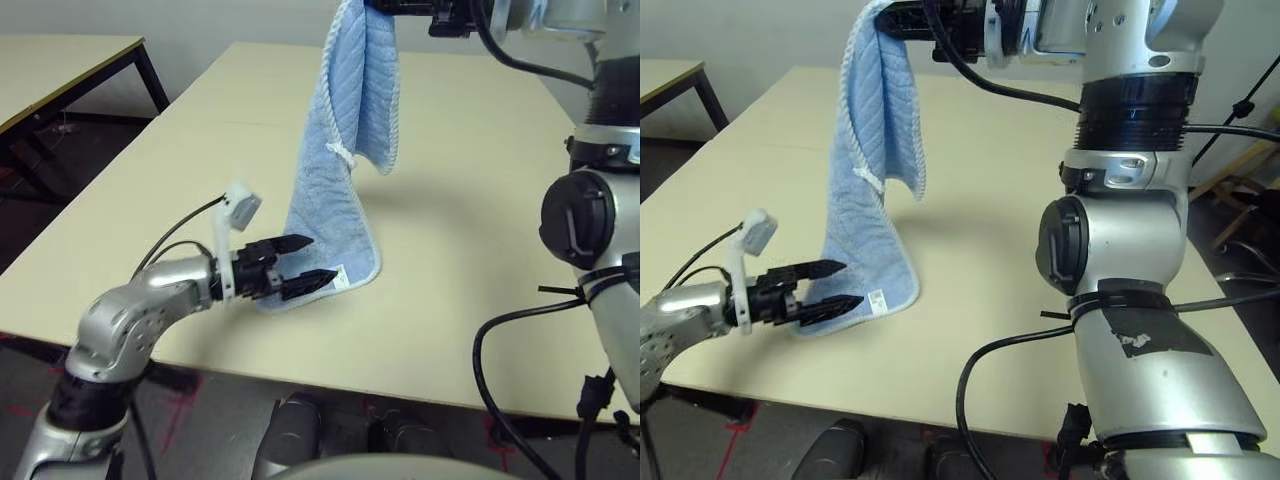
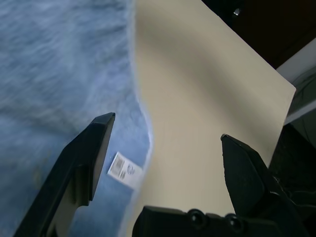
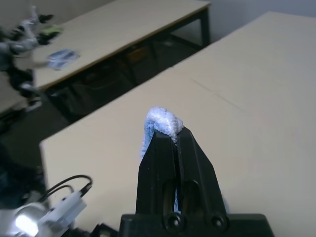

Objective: Fold the towel and set it aside.

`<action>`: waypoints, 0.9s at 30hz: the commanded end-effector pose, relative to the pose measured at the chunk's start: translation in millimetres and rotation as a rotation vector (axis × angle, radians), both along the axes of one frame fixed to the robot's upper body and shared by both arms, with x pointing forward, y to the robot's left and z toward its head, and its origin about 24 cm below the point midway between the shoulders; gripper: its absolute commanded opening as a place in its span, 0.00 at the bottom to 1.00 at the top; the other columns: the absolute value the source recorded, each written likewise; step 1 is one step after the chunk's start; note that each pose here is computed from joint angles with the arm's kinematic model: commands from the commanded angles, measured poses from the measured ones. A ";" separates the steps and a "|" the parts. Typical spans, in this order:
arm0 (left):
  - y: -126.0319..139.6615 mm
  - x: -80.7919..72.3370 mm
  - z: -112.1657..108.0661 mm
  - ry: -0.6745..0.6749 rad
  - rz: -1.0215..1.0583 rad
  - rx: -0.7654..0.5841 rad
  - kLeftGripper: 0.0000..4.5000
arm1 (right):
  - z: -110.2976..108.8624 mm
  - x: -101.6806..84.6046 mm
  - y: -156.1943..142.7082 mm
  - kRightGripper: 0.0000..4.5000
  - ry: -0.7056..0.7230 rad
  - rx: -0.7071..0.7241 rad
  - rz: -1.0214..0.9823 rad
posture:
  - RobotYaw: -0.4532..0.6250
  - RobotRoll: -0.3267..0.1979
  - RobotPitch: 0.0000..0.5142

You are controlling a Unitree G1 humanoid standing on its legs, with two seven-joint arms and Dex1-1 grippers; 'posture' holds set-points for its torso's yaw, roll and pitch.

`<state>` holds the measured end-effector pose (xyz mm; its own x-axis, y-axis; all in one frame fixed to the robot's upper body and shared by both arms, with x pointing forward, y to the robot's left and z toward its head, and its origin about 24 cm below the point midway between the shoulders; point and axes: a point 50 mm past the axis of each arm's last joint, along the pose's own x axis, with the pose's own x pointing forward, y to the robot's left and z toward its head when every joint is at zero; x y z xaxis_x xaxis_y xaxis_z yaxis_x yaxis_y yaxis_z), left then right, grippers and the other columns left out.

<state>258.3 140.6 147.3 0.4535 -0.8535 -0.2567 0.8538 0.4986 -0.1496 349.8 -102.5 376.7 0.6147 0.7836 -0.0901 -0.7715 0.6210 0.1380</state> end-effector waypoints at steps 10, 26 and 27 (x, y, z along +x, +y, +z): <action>-50.1 25.8 -33.6 0.234 -0.068 0.197 1.00 | -13.6 15.8 -9.2 0.01 -0.021 -0.034 -0.096 | 0.62 0.62 0.11; -75.8 37.2 -73.0 0.227 0.001 0.399 1.00 | -19.2 15.1 -17.1 0.01 0.006 -0.023 -0.109 | 0.59 0.62 0.19; -74.5 38.6 -76.1 0.227 0.023 0.417 1.00 | -19.2 14.4 -16.7 0.01 0.007 -0.022 -0.106 | 0.59 0.62 0.19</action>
<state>296.3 59.3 88.4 0.3522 -0.7168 -0.6018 0.8408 0.5247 -0.1329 365.9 -117.8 357.9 0.6956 0.7092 -0.1148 -0.6989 0.7050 0.1207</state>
